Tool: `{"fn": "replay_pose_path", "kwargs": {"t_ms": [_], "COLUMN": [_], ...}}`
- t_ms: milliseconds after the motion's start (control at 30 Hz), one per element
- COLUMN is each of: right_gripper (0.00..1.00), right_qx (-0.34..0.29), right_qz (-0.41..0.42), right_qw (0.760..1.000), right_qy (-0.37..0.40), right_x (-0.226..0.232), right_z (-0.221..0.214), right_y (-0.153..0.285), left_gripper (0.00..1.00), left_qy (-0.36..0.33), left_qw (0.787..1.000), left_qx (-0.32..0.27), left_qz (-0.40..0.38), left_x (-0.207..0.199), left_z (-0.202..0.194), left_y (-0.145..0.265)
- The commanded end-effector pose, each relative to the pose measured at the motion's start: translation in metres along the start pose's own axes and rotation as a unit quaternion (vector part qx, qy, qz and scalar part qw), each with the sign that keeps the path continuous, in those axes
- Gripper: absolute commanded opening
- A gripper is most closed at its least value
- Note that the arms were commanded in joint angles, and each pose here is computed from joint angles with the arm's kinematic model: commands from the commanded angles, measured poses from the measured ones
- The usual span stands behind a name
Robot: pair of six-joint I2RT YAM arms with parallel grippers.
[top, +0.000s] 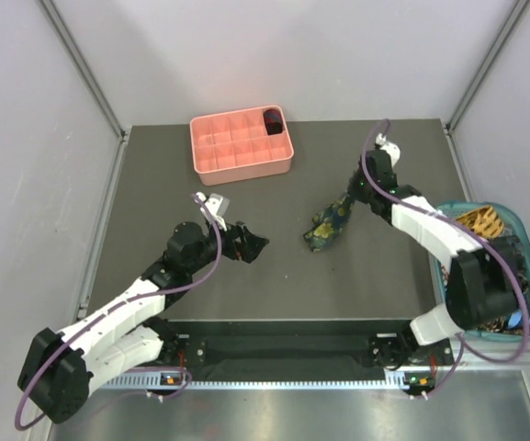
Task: Roll the ties
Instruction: Move the tie to the center of the board, then flatten the tie
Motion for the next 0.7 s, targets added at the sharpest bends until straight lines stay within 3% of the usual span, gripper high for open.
{"fn": "replay_pose_path", "kwargs": {"t_ms": [0, 67, 200, 367, 667], "right_gripper": [0.0, 0.0, 0.0, 0.0, 0.0], "right_qx": [-0.141, -0.166, -0.259, -0.309, -0.364], "right_qz": [0.198, 0.26, 0.402, 0.524, 0.63], "right_qw": [0.967, 0.944, 0.855, 0.756, 0.651], "right_qy": [0.073, 0.122, 0.201, 0.242, 0.215], "right_x": [0.071, 0.094, 0.137, 0.155, 0.15], "right_z": [0.068, 0.073, 0.09, 0.102, 0.135], "right_y": [0.075, 0.106, 0.206, 0.308, 0.434], "left_gripper": [0.96, 0.96, 0.96, 0.97, 0.98], "left_qy": [-0.004, -0.003, -0.001, 0.003, -0.008], "left_qw": [0.999, 0.999, 0.999, 0.997, 0.988], "left_qx": [-0.029, -0.032, -0.043, -0.069, -0.131], "left_qz": [-0.018, -0.02, -0.021, -0.027, -0.08], "left_x": [-0.017, -0.021, -0.028, -0.043, -0.09], "left_z": [0.024, 0.029, 0.042, 0.064, 0.118], "left_y": [-0.001, 0.0, 0.003, 0.009, 0.042]}}
Point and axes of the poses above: each gripper's point midway between its finger pads, its own y axis back along the fingers, its own x axis along the line the jaws close on, z = x × y, the point moved 2 cm from there along y, back along the fingers, and after that the axes turned 9 degrees about y, right-handed, at the moved point
